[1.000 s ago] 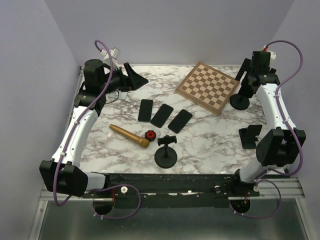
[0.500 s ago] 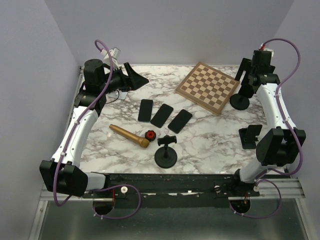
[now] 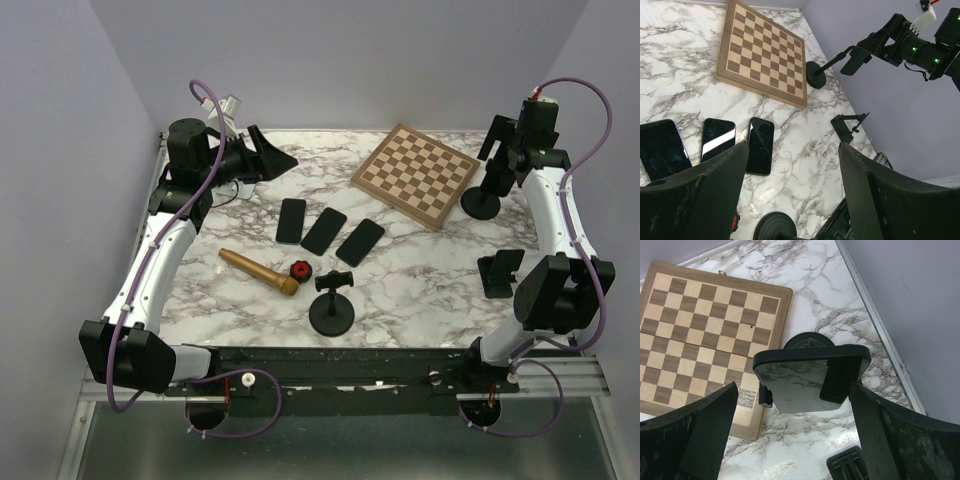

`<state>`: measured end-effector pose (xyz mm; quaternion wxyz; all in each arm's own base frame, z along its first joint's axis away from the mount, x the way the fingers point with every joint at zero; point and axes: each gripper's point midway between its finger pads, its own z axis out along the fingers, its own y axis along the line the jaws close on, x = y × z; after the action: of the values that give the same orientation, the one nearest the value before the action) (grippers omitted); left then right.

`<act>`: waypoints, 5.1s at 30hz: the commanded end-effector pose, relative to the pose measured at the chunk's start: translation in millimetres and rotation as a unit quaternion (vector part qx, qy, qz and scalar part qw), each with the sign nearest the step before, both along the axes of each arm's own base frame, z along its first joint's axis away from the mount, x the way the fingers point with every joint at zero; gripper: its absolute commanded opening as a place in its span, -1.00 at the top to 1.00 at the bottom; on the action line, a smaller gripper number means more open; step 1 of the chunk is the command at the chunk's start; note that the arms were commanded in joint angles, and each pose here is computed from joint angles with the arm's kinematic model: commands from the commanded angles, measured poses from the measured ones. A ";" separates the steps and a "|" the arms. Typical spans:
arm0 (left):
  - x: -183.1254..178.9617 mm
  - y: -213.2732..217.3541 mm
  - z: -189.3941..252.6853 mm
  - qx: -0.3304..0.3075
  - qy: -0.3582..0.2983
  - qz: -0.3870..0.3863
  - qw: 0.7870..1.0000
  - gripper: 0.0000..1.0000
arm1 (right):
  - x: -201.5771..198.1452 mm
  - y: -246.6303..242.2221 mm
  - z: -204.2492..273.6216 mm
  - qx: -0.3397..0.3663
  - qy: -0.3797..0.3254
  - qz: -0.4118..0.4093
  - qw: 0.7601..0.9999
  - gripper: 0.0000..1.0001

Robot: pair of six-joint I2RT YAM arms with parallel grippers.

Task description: Remove the phone from the phone stand

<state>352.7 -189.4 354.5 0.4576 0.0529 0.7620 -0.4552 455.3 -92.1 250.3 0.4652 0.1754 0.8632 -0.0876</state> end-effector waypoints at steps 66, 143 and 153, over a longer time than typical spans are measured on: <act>0.3 -0.4 -0.1 -0.019 0.003 -0.013 1.000 -0.61 | -70.5 18.3 22.2 0.114 -0.015 -0.045 0.992 0.78; -181.0 -283.2 -75.4 0.077 -0.150 -0.311 0.935 -0.60 | -236.0 148.3 1.3 0.185 0.011 0.140 0.973 0.99; -154.0 -301.1 -95.5 0.083 -0.143 -0.298 0.940 -0.23 | -234.9 147.9 6.9 0.179 0.009 0.145 0.973 0.99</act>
<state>196.8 -478.7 250.7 0.3940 0.3733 0.6865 -0.4839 217.2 43.7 235.5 0.4055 0.1409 0.8978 0.0980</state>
